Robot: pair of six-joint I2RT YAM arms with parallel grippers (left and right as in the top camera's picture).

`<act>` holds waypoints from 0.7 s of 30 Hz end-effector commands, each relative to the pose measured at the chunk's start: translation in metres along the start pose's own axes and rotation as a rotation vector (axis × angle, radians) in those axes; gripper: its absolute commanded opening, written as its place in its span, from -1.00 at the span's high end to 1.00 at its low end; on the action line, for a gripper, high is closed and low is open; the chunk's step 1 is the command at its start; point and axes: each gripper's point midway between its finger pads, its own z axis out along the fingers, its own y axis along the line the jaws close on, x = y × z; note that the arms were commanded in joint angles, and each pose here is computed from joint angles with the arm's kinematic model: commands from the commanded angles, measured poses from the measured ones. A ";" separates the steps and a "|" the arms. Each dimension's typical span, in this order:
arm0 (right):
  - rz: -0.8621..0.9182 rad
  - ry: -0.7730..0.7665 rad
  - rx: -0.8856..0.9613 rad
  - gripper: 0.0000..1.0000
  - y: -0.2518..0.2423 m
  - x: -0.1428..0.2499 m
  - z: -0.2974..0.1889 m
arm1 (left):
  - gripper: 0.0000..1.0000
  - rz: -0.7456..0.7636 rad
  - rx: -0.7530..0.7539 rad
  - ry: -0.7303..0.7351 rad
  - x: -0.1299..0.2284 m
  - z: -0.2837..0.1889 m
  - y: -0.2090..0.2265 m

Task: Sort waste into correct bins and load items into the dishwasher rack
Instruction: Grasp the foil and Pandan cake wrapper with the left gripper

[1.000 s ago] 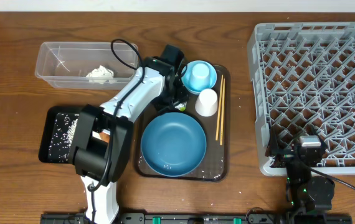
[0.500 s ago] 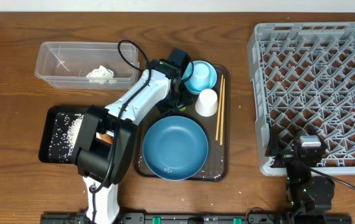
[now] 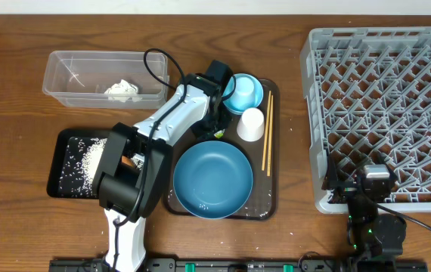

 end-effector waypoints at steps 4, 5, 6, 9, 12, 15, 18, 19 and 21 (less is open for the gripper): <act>0.003 0.002 0.004 -0.98 -0.001 0.001 0.000 | 0.88 -0.002 -0.023 -0.016 -0.003 -0.008 0.006; 0.003 0.002 0.004 -0.99 -0.001 0.001 0.000 | 0.87 0.003 -0.017 -0.020 -0.003 -0.014 0.005; 0.003 0.002 0.004 -0.98 -0.001 0.001 0.000 | 0.88 0.007 -0.009 -0.026 -0.004 -0.021 0.003; 0.003 0.002 0.003 -0.99 -0.001 0.001 0.000 | 0.88 0.011 0.040 -0.061 -0.008 -0.045 -0.004; 0.003 0.002 0.004 -0.98 -0.001 0.001 0.000 | 0.88 0.002 0.108 -0.113 -0.015 -0.078 -0.008; 0.003 0.002 0.004 -0.98 -0.001 0.001 0.000 | 0.88 -0.018 0.196 -0.185 -0.028 -0.116 -0.010; 0.003 0.002 0.004 -0.99 -0.001 0.001 0.000 | 0.88 -0.048 0.245 -0.286 -0.047 -0.147 -0.006; 0.003 0.002 0.004 -0.98 -0.001 0.001 0.000 | 0.88 -0.066 0.243 -0.335 -0.057 -0.156 0.000; 0.003 0.002 0.004 -0.98 -0.001 0.001 0.000 | 0.88 -0.100 0.229 -0.416 -0.074 -0.169 0.010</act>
